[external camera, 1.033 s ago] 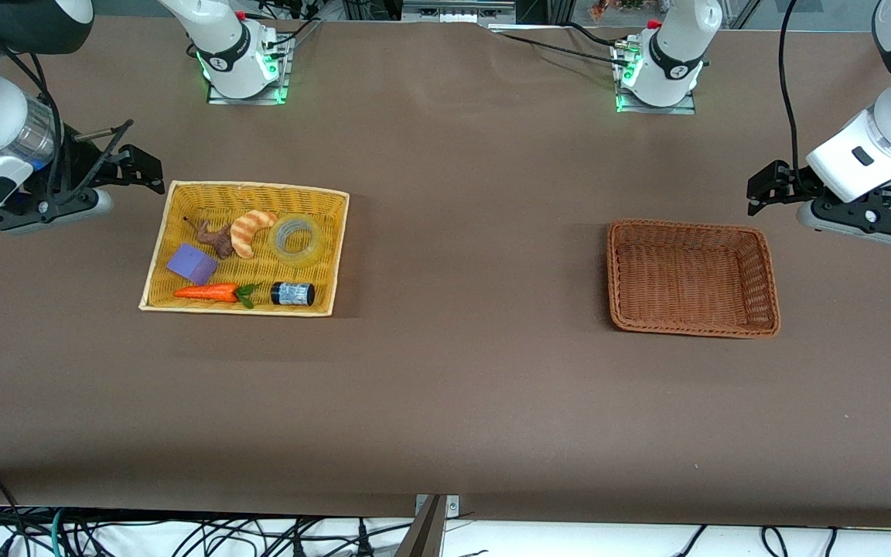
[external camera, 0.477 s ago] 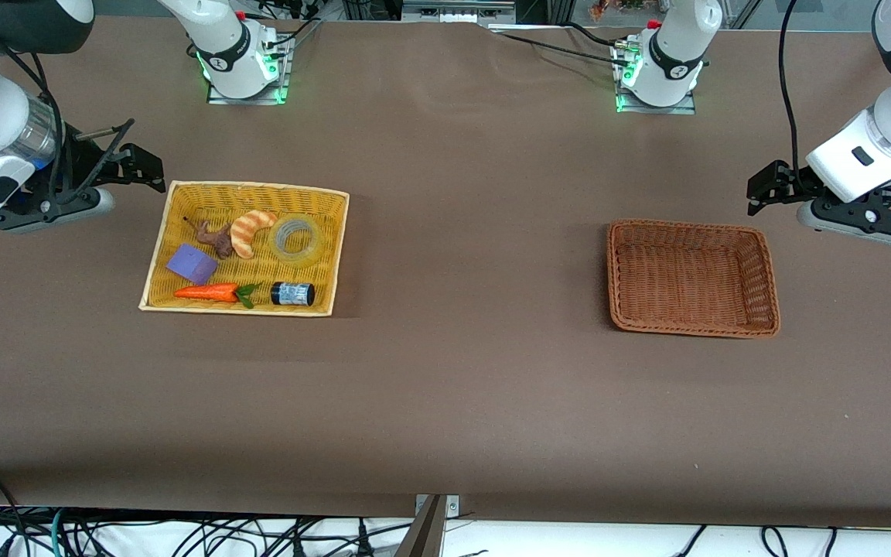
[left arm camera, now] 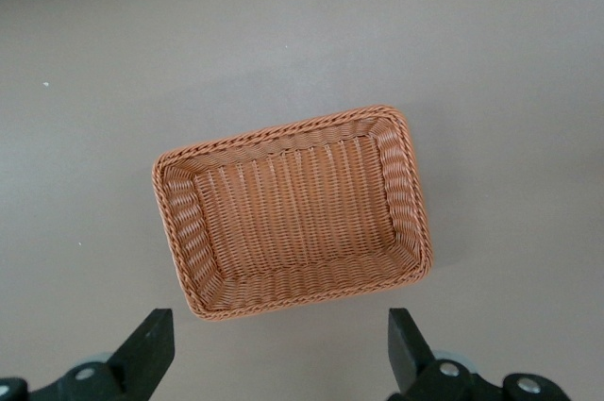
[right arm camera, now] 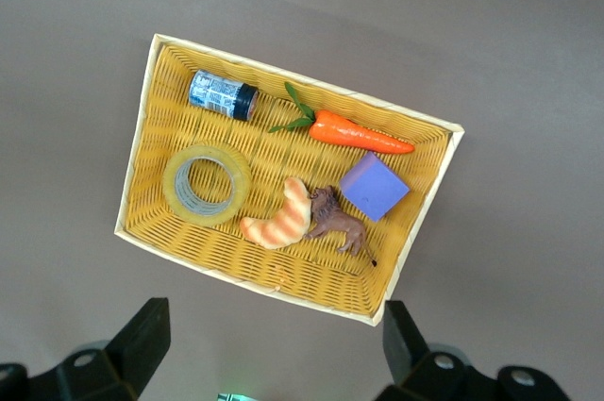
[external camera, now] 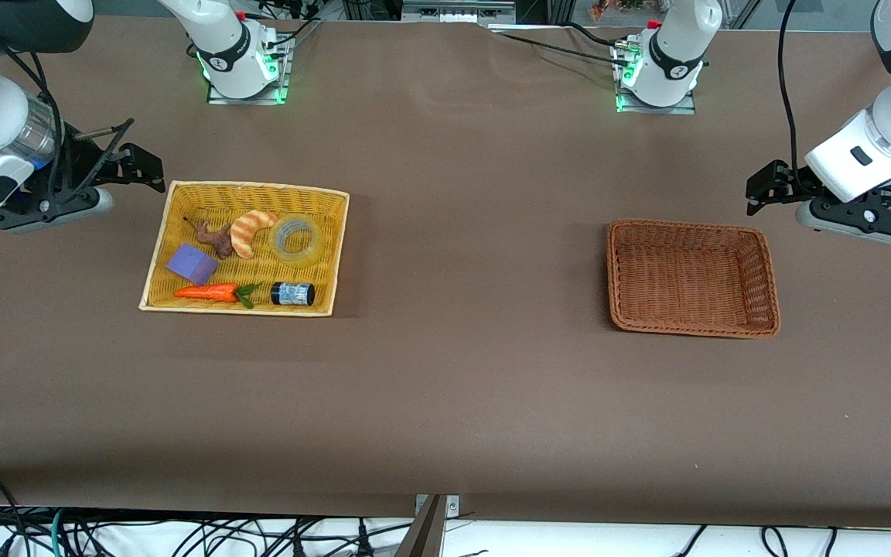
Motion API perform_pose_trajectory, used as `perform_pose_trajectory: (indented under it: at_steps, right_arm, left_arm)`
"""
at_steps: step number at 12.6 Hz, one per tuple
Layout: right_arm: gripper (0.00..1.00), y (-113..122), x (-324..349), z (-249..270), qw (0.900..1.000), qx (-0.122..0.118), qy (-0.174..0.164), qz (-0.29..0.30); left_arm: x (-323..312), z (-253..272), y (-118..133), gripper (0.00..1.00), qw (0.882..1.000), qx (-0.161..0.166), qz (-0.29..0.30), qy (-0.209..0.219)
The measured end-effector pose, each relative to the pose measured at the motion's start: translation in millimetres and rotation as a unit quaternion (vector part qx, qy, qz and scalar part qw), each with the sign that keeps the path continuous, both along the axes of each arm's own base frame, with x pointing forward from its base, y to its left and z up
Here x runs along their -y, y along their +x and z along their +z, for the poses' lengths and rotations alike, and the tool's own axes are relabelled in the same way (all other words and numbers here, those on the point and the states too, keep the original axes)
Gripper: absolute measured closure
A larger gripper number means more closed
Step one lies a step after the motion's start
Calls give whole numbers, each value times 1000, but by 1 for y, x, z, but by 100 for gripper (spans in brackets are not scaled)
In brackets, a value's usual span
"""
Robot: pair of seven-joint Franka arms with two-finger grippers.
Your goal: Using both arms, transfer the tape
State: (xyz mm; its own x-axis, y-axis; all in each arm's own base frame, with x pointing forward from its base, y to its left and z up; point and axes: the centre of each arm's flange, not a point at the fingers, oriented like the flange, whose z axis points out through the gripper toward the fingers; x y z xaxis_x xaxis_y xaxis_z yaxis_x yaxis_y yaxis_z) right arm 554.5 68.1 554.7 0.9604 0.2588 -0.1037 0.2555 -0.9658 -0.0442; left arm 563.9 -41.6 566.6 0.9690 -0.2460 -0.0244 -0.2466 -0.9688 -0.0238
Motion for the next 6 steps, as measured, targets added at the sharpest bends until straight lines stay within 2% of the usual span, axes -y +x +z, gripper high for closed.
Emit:
perform_pose_trajectory:
  at_steps: [6]
  right_arm:
    - [0, 0, 0, 1, 1000, 1, -5, 1]
  left_arm:
    - [0, 0, 0, 0, 1000, 0, 0, 0]
